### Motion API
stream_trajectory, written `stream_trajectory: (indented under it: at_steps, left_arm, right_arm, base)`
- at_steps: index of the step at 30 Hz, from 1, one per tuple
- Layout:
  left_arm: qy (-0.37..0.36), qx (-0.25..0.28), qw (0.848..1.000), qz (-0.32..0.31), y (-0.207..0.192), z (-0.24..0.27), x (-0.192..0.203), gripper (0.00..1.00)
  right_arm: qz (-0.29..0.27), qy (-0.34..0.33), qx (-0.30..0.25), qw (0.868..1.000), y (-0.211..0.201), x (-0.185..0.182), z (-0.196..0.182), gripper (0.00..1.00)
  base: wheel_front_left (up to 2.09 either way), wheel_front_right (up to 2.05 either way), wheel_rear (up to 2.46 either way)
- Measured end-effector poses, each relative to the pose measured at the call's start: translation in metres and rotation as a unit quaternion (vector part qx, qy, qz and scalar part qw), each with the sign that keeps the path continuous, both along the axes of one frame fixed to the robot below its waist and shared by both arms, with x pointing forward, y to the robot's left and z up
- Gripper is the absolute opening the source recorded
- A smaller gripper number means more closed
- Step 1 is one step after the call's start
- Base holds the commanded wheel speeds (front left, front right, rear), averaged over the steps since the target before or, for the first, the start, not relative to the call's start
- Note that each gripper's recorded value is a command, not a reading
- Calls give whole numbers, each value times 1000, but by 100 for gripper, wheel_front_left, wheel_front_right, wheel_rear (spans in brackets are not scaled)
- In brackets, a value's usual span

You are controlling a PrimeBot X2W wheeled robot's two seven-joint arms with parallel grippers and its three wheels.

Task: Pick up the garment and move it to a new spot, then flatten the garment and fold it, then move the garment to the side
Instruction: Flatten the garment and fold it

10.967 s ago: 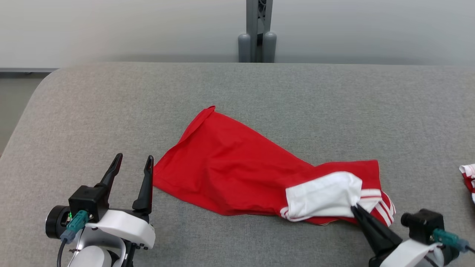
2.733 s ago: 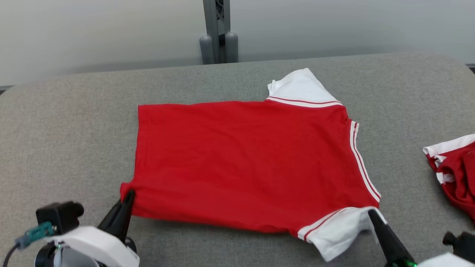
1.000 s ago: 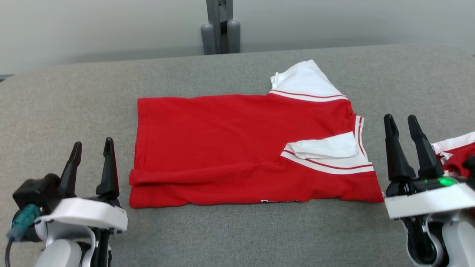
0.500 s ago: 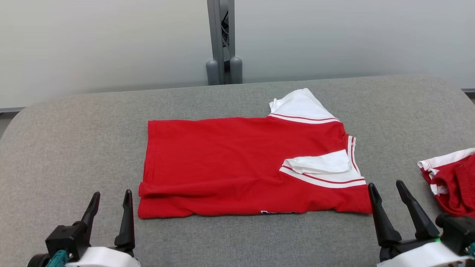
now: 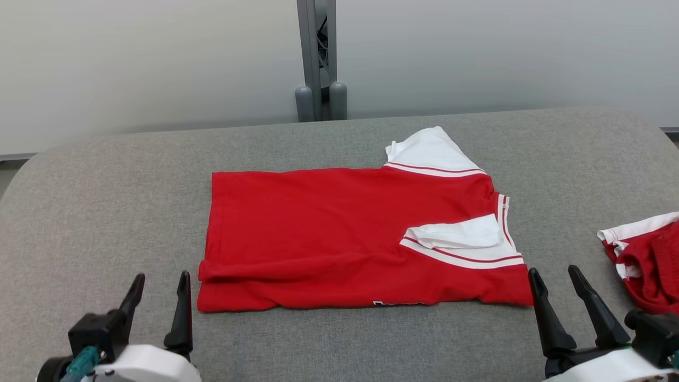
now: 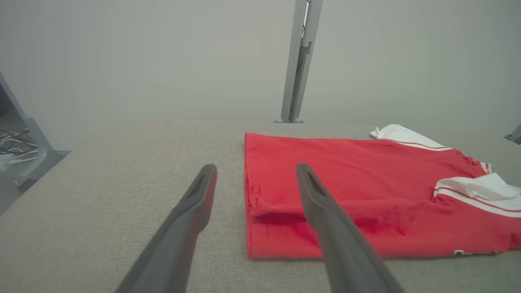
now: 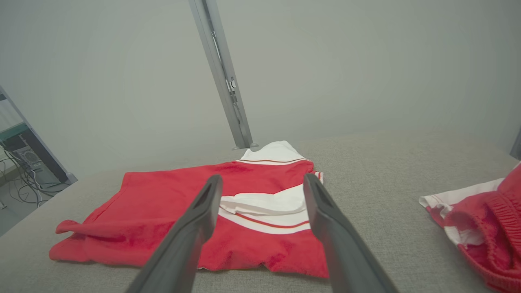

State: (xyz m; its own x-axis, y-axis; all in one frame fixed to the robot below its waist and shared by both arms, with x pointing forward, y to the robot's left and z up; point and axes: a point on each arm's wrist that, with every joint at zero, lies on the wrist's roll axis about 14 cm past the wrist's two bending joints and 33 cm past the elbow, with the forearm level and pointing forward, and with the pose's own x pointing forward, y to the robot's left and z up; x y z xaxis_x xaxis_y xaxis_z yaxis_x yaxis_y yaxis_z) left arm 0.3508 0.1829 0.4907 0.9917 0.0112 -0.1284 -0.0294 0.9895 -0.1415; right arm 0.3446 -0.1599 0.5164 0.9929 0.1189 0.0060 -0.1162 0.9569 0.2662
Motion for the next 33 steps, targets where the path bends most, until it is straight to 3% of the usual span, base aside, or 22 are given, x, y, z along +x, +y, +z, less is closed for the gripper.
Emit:
stream_trajectory:
  at_steps: [6,12,24,32,33]
  left_arm:
    - [9,7,999,-34,-10,1,30,100]
    - [97,-22,993,-64,-30,-53,52,100]
    - [203,-40,977,-52,-23,-120,46,100]
    - [231,-72,969,-55,-29,-132,45,98]
    - [231,-73,969,-54,-29,-131,45,71]
  right_arm:
    - [-7,25,-15,1000,-6,21,-14,100]
    - [-8,97,-36,995,-11,47,-60,100]
    - [-9,180,-36,983,-14,58,-118,100]
    - [-7,226,-22,974,-11,58,-144,100]
    - [-7,228,-19,974,-10,58,-145,63]
  base:
    - [0,0,0]
    - [0,0,0]
    - [0,0,0]
    - [0,0,0]
    - [0,0,0]
